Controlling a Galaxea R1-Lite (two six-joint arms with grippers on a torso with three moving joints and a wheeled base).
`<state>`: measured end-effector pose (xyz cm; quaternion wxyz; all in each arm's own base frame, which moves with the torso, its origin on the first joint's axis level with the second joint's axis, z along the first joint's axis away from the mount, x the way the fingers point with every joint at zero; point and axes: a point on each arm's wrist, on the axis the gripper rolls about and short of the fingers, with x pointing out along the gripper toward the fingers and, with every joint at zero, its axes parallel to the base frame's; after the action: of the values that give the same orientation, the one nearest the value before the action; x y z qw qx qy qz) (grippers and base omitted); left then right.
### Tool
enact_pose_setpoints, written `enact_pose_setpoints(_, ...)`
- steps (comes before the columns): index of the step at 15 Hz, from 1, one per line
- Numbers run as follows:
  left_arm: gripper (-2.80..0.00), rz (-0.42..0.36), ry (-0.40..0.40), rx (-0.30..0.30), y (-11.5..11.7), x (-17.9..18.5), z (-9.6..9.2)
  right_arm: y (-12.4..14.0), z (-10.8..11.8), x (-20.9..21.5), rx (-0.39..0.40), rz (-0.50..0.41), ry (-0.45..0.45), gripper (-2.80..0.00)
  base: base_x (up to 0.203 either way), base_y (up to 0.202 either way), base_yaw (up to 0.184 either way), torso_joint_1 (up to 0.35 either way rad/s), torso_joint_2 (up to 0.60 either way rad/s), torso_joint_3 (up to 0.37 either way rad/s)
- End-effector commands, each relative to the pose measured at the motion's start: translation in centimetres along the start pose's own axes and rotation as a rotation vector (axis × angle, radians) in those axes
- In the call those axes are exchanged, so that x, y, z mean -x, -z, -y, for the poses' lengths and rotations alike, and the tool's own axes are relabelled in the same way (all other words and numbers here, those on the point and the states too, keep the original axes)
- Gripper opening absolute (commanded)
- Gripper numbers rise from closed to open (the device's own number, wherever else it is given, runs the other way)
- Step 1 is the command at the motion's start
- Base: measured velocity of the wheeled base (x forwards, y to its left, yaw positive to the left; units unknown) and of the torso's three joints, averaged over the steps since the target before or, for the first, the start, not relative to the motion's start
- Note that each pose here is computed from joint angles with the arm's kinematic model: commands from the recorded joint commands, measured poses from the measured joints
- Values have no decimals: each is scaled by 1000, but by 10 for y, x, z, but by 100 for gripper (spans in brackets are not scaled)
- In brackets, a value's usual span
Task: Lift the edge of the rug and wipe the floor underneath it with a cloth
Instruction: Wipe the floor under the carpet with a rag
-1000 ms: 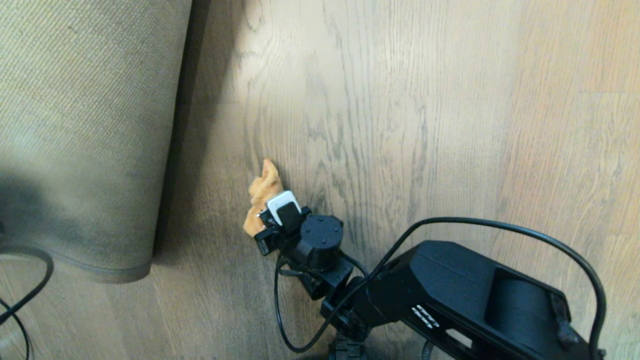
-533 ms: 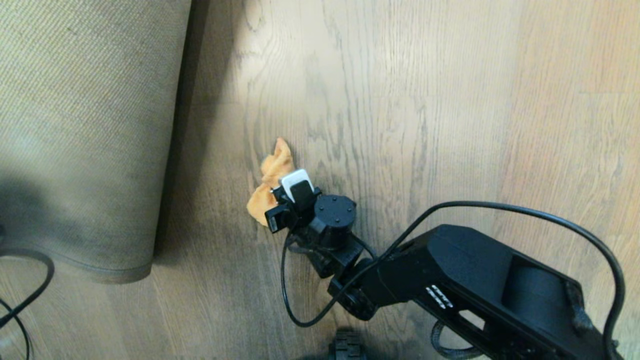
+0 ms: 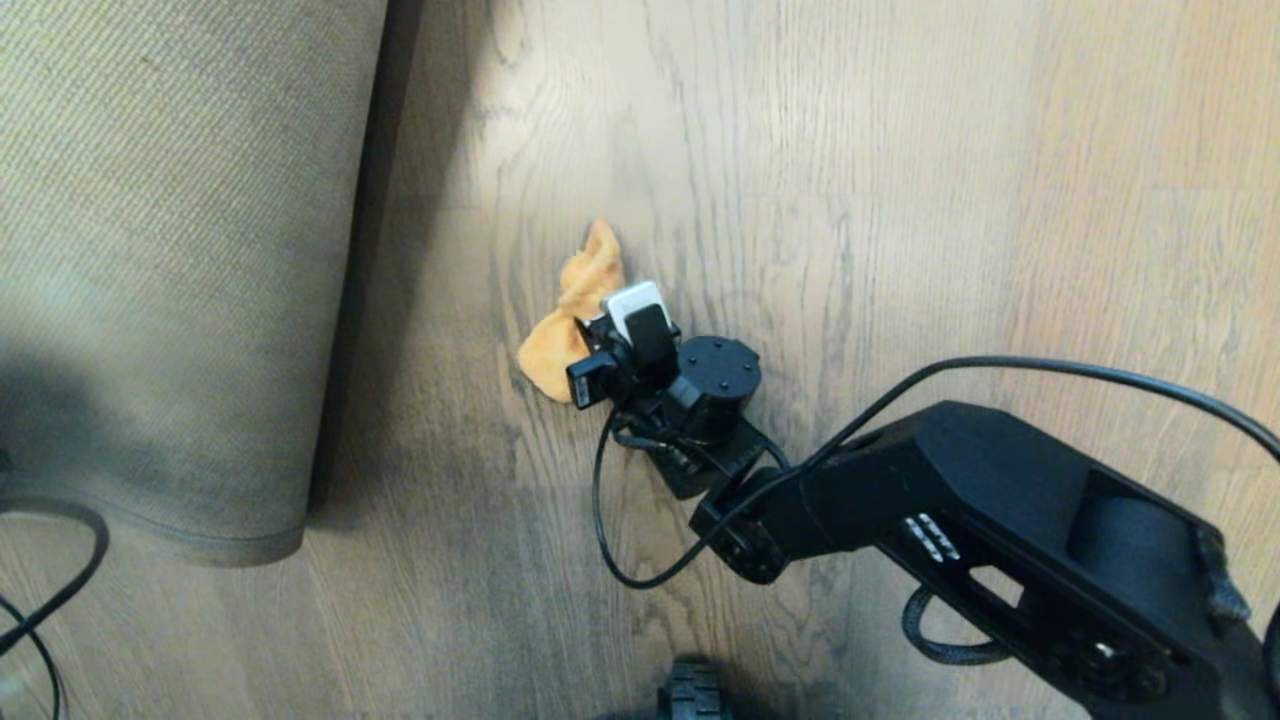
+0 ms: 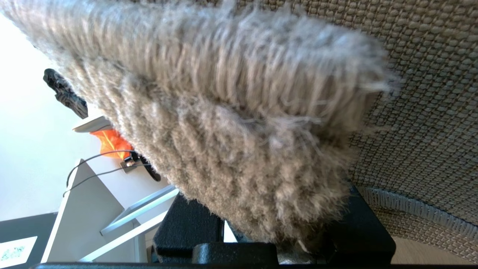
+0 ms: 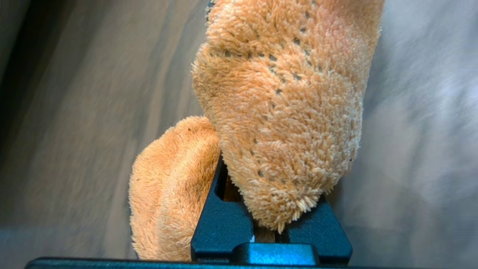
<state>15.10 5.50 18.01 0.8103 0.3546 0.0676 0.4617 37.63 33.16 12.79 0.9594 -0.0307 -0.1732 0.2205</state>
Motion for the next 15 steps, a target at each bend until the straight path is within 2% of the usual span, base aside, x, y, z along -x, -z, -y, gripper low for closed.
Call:
enact_pose_setpoints(1, -280, 18, -30, 23, -2, 0, -3, -4, 19, -5, 10, 8, 48, -280, 0, 0, 0, 0, 0, 0)
enact_pose_setpoints(5, -280, 17, -27, 21, -2, 0, -2, -11, 47, -10, 23, 22, 100, -280, 0, 0, 0, 0, 0, 0)
enact_pose_setpoints(8, -280, 16, -26, 20, -2, 0, -2, -15, 50, -11, 25, 16, 101, -280, 0, 0, 0, 0, 0, 0)
enact_pose_setpoints(11, -280, 16, -27, 20, -2, 0, -2, -17, 36, -7, 20, 14, 72, -280, 0, 0, 0, 0, 0, 0)
enact_pose_setpoints(15, -280, 16, -27, 20, -2, 0, -2, -24, -8, 8, 28, 4, -27, -280, 0, 0, 0, 0, 0, 0)
